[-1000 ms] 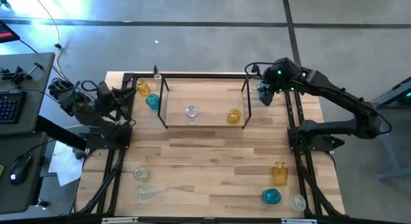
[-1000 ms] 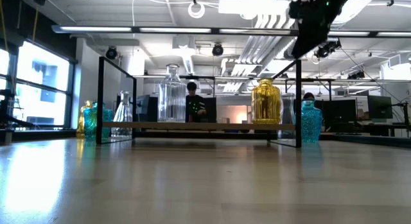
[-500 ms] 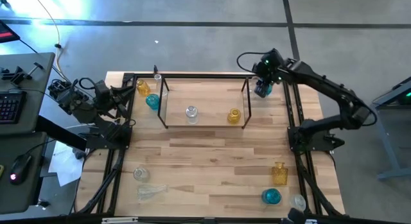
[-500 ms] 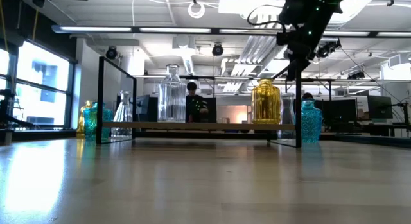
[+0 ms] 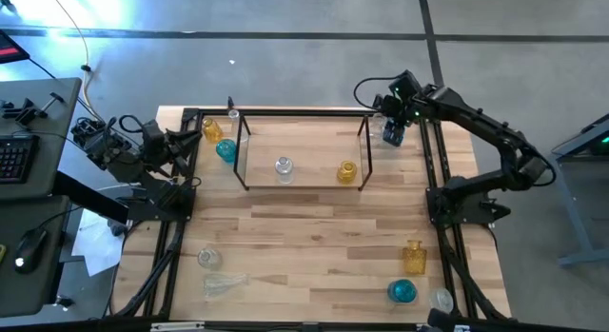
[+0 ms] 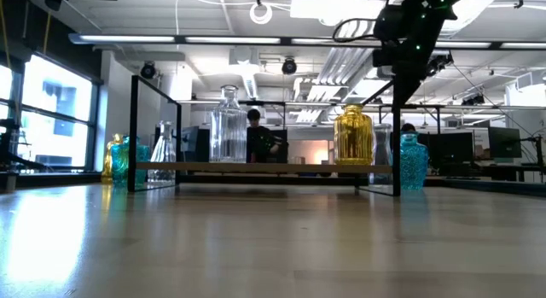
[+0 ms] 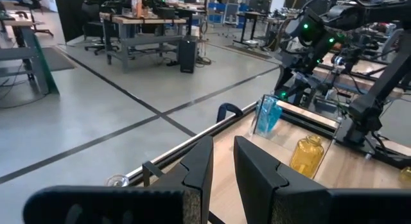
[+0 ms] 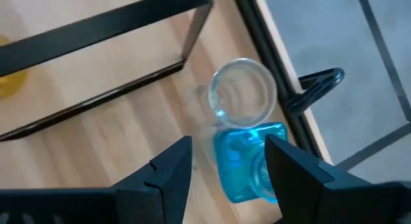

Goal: Sort vases onto shelf
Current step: Put the transparent vase on the shelf aligned with the other transparent vase

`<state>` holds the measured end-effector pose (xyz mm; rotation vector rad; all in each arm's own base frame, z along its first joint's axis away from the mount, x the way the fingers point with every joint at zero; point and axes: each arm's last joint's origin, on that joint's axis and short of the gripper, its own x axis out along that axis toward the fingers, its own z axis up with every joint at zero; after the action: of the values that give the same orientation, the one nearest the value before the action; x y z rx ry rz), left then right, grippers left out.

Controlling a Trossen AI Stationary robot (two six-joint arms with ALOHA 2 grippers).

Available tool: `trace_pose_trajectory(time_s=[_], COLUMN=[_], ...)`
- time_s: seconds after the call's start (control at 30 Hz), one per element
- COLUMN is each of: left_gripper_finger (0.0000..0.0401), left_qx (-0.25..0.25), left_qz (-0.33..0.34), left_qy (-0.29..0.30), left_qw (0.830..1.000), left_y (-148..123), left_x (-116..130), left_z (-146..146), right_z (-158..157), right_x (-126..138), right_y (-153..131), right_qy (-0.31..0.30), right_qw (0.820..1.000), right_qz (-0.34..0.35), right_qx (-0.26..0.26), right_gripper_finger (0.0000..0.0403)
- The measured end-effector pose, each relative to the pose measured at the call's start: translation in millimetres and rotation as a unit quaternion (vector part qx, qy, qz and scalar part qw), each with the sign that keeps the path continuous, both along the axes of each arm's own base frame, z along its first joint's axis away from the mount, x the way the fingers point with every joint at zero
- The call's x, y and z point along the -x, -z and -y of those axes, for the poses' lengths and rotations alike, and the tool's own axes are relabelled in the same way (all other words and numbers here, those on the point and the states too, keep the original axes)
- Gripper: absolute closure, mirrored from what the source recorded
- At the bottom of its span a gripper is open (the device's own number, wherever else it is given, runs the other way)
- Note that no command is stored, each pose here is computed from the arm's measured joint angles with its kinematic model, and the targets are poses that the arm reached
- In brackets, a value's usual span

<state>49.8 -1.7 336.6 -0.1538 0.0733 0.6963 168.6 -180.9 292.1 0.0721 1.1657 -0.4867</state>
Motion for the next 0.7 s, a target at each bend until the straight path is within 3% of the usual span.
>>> trace_pose_trajectory(time_s=[0.27,0.7], left_gripper_finger=[0.0345,0.0345], left_qx=[-0.001,-0.007], left_qz=[-0.001,-0.007], left_qy=[0.001,0.002], left_qw=[1.000,1.000], left_y=[0.0,0.3], left_x=[0.0,-0.1], left_z=[0.0,0.1], right_z=[-11.9,-6.0], right_x=[5.3,-2.5], right_y=[0.0,-2.6], right_qy=[-0.077,-0.118], right_qw=[0.996,0.993], right_qz=[-0.007,0.016], right_qx=[-0.047,-0.004], right_gripper_finger=[0.0226,0.0226])
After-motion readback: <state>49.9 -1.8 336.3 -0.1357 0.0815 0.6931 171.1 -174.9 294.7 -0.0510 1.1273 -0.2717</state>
